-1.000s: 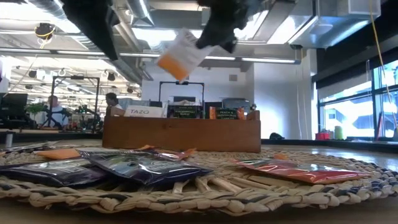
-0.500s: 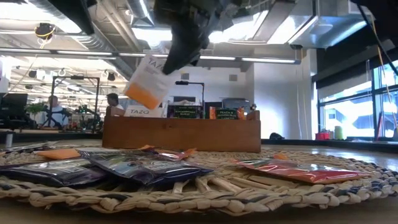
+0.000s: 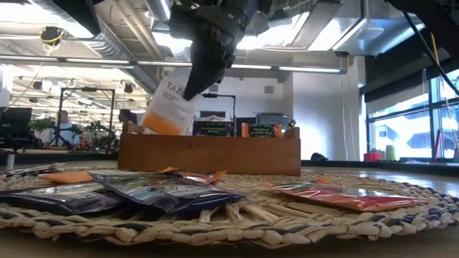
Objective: Pick & Place Tea
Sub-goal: Put the right white tea bag into the left slot of the wooden organizer, then put the orange tea bag into the right slot of the wooden organizer
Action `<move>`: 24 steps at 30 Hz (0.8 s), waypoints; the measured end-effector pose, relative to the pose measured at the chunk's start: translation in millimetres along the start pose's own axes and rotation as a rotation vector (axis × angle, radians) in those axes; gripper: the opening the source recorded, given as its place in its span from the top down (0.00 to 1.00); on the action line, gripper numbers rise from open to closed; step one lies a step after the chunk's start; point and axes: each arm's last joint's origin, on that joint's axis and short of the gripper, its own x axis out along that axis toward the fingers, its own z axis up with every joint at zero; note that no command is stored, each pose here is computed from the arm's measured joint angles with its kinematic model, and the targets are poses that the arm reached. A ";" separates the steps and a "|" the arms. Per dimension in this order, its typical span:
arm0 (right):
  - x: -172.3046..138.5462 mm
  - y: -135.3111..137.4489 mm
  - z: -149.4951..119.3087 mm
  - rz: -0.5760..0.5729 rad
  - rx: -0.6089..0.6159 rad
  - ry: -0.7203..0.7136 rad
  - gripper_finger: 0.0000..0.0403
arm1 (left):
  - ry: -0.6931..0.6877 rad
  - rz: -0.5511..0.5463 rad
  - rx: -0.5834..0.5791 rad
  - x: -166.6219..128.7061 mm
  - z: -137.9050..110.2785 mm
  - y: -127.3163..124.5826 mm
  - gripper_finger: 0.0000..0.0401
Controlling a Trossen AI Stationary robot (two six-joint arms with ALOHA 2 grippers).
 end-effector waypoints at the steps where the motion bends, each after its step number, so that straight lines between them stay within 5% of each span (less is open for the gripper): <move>1: -0.2 -0.2 0.4 -0.006 -0.002 -0.004 0.95 | 0.000 0.000 0.000 0.0 0.0 0.0 1.00; 16: -6.3 -4.8 2.3 -0.169 -0.020 -0.003 0.82 | -0.017 0.021 -0.012 0.0 0.5 0.6 1.00; 24: -45.1 35.7 -17.2 -0.125 0.016 -0.016 0.82 | -0.040 0.024 -0.053 2.3 2.8 -2.4 1.00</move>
